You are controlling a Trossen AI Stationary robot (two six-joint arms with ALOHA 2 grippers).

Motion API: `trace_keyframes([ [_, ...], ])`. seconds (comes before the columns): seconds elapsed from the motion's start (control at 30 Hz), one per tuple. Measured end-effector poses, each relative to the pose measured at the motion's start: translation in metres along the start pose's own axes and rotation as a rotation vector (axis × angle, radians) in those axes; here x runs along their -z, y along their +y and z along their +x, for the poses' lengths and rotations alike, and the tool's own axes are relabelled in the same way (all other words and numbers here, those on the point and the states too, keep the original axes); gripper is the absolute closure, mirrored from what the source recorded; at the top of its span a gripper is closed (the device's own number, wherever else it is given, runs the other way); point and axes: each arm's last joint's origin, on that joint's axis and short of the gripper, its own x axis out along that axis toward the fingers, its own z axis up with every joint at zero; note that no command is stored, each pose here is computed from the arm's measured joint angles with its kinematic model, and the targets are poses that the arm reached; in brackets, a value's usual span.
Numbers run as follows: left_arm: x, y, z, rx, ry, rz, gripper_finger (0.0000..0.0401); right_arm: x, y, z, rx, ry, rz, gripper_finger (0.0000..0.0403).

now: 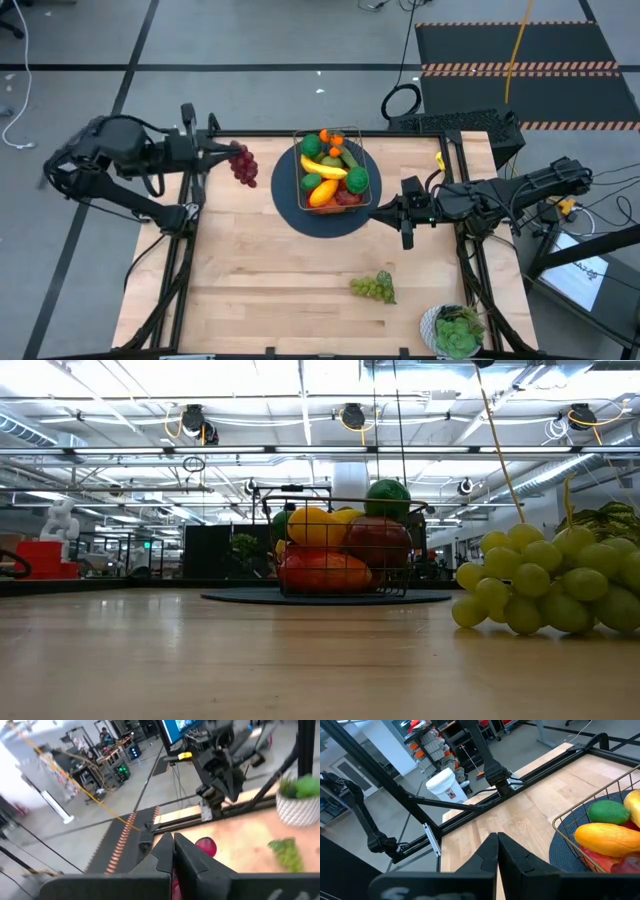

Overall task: Build produce basket
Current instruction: Put the red grapes into the gold wire basket

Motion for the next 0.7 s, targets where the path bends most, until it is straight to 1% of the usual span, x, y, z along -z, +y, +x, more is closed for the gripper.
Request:
trace_keyframes([
  [0.23, 0.0, -0.004, 0.01, 0.013, 0.02, 0.242, 0.0395, 0.0, 0.0, 0.0, 0.0, 0.0, 0.0, 0.0403],
  [0.33, -0.001, -0.007, 0.013, 0.022, 0.021, 0.311, 0.0398, 0.0, 0.0, 0.0, 0.0, 0.0, 0.0, 0.0403],
  [0.53, -0.001, -0.007, 0.014, 0.024, 0.023, 0.329, 0.0393, 0.0, 0.0, 0.0, 0.0, 0.0, 0.0, 0.0403],
  [0.7, -0.001, -0.007, 0.014, 0.022, 0.023, 0.282, 0.0396, 0.0, 0.0, 0.0, 0.0, 0.0, -0.001, 0.0403],
])
